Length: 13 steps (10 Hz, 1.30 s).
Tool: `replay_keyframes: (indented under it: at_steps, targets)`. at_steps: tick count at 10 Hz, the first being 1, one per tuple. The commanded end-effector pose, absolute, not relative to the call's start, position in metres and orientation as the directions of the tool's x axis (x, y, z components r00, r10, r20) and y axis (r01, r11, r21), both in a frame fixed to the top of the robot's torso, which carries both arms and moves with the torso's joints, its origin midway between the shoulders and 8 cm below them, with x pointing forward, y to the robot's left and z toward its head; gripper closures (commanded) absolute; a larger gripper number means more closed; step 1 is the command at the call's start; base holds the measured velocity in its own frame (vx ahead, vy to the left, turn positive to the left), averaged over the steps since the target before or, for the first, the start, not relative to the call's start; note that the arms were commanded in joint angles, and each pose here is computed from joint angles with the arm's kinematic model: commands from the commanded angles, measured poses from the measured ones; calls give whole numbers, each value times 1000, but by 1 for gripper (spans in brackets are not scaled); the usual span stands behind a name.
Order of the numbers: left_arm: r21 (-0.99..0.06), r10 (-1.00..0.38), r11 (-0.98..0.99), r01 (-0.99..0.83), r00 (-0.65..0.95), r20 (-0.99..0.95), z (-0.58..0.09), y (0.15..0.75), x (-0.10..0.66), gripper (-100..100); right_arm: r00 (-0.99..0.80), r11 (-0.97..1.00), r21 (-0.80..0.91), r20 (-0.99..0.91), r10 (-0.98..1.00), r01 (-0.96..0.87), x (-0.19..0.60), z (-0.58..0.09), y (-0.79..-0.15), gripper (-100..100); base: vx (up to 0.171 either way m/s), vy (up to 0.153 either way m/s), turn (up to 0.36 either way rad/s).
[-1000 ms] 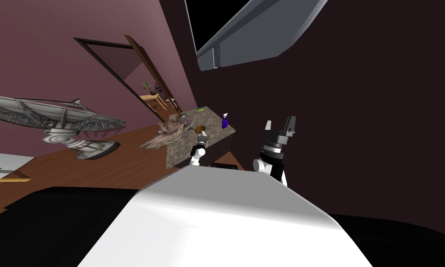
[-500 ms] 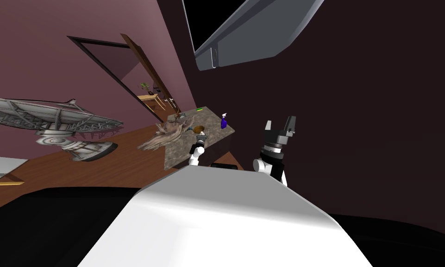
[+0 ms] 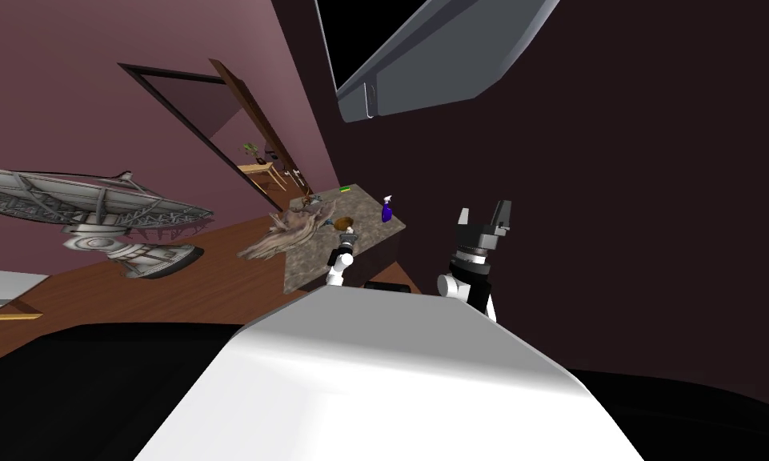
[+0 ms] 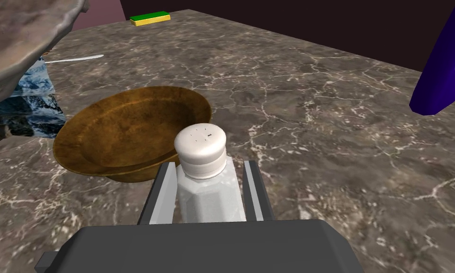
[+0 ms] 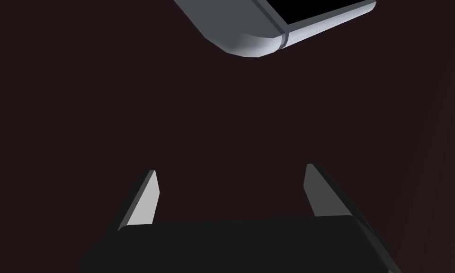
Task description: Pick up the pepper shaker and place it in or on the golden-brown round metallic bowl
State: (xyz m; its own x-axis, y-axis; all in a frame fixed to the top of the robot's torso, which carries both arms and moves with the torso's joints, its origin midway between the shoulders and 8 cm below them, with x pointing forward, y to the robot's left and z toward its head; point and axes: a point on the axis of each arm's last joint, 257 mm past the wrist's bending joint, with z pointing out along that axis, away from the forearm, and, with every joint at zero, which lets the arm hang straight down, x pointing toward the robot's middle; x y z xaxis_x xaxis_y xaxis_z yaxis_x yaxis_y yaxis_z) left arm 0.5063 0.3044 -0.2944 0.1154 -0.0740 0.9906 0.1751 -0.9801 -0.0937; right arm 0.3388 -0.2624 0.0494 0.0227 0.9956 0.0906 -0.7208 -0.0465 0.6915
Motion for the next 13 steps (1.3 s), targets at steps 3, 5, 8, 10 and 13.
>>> replay_keyframes:
  at_steps: [3,5,8,10,13]
  targets:
    - [-93,-74,-981,169,114,991,-294,295,499,100,23,-46,692,91,996,-721,339,49,-262,0,-9,20,34]
    - [-115,-96,-980,160,125,987,-297,301,496,100,23,-47,692,91,996,-721,339,49,-262,0,-54,-25,-21]
    - [-163,-143,-975,151,135,981,-293,324,493,100,22,-47,691,91,996,-721,339,50,-262,0,-218,-93,-60]
    - [-188,-168,-971,150,137,976,-283,345,492,100,22,-47,691,91,996,-721,339,50,-262,0,-244,-40,-139]
    - [-193,-172,-968,160,135,976,-266,370,490,100,22,-47,691,91,996,-721,339,50,-262,0,-221,-25,-176]
